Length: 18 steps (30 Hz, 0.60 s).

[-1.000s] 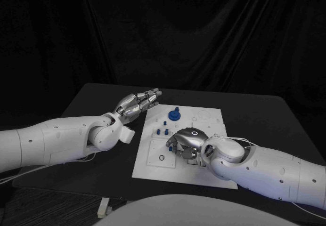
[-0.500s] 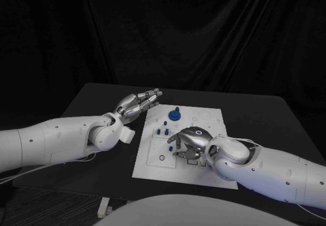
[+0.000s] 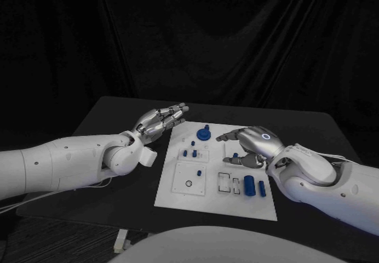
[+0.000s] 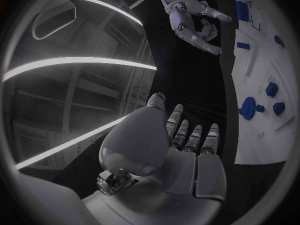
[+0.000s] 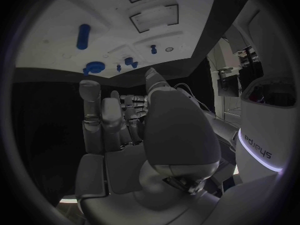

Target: Assemble the parts on the task board

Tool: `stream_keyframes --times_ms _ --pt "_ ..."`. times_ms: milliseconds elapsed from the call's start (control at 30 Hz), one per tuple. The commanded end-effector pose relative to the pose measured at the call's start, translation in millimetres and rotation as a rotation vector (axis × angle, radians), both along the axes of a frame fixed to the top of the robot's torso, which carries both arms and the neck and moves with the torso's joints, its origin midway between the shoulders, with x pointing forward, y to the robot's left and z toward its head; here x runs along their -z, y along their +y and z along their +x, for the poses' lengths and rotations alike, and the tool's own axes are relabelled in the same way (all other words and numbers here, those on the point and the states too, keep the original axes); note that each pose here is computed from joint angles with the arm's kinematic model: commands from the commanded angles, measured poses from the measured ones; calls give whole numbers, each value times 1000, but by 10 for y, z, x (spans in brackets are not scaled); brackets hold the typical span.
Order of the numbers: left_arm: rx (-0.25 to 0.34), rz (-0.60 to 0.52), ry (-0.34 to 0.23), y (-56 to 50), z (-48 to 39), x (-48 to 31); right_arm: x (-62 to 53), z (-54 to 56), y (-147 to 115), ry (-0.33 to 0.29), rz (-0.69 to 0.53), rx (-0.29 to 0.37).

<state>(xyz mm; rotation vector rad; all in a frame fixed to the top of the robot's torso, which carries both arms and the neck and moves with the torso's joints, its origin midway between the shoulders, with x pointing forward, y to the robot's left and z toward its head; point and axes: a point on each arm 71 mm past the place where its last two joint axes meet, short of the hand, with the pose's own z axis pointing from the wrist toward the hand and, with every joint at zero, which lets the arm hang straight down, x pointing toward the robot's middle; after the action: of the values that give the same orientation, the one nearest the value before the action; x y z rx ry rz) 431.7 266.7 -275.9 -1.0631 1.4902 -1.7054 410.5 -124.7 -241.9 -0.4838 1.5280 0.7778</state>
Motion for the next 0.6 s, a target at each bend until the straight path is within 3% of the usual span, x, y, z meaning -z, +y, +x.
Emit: stream_keyframes --times_ms 33,300,600 --pt "-5 -20 -21 -9 -2 -20 -64 17 -103 -44 35 22" --pt "-3 -21 -20 -16 -2 -17 90 106 -347 -1 -28 72" --pt "-4 -20 -20 -7 -1 -15 292 203 -435 55 -105 121"
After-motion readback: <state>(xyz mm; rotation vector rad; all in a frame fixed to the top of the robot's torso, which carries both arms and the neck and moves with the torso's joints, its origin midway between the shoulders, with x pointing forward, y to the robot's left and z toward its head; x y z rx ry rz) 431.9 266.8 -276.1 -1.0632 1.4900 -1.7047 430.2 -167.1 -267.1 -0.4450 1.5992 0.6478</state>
